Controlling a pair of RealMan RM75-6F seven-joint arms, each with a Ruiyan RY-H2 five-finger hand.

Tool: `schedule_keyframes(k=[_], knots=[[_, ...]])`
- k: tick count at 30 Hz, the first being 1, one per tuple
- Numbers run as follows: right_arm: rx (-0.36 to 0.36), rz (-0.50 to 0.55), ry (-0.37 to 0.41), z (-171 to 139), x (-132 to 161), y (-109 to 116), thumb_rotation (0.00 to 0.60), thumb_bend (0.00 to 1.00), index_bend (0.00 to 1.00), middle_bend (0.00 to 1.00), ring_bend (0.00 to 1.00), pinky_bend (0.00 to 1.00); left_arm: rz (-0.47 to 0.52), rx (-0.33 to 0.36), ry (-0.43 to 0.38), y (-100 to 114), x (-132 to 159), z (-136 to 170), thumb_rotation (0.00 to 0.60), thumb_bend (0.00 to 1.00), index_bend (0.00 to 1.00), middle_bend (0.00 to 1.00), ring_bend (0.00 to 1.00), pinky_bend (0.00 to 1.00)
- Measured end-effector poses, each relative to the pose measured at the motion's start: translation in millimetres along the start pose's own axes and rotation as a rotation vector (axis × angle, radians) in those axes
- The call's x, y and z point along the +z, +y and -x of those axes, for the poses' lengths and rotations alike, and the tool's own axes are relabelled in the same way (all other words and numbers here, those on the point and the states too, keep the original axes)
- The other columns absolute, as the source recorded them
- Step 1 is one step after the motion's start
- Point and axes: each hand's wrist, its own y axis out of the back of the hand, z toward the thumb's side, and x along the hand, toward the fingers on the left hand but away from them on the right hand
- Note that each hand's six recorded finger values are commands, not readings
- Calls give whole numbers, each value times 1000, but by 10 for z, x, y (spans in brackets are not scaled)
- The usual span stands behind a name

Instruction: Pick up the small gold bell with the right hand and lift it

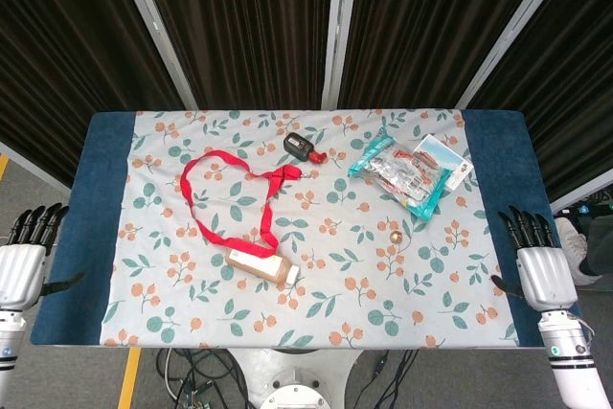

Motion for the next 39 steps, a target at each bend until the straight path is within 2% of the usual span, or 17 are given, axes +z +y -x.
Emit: schedule_keyframes(k=[9, 13, 18, 25, 31, 39], knots=[[53, -42, 58, 304, 196, -14, 600, 2, 0, 0, 0, 0, 12, -23, -4, -29, -3, -3, 600, 86, 35, 40, 0, 21], [96, -93, 128, 531, 438, -28, 600, 40, 5, 0, 0, 0, 19, -29, 0, -37, -17, -3, 600, 87, 35, 40, 0, 21], [163, -179, 209, 830, 777, -102, 600, 88, 70, 0, 0, 0, 29, -40, 4, -75, -33, 8, 600, 87, 35, 40, 0, 21], [246, -243, 299, 1167, 1322, -347, 600, 109, 165, 0, 0, 0, 42, -41, 5, -75, -58, 6, 600, 87, 36, 40, 0, 22], [283, -255, 326, 1260, 1524, -506, 600, 146, 203, 0, 0, 0, 49, -44, 3, -78, -67, 5, 600, 87, 36, 40, 0, 21], [300, -270, 328, 1321, 1576, -466, 600, 174, 301, 0, 0, 0, 59, -49, 3, -84, -72, 4, 600, 87, 36, 40, 0, 21]])
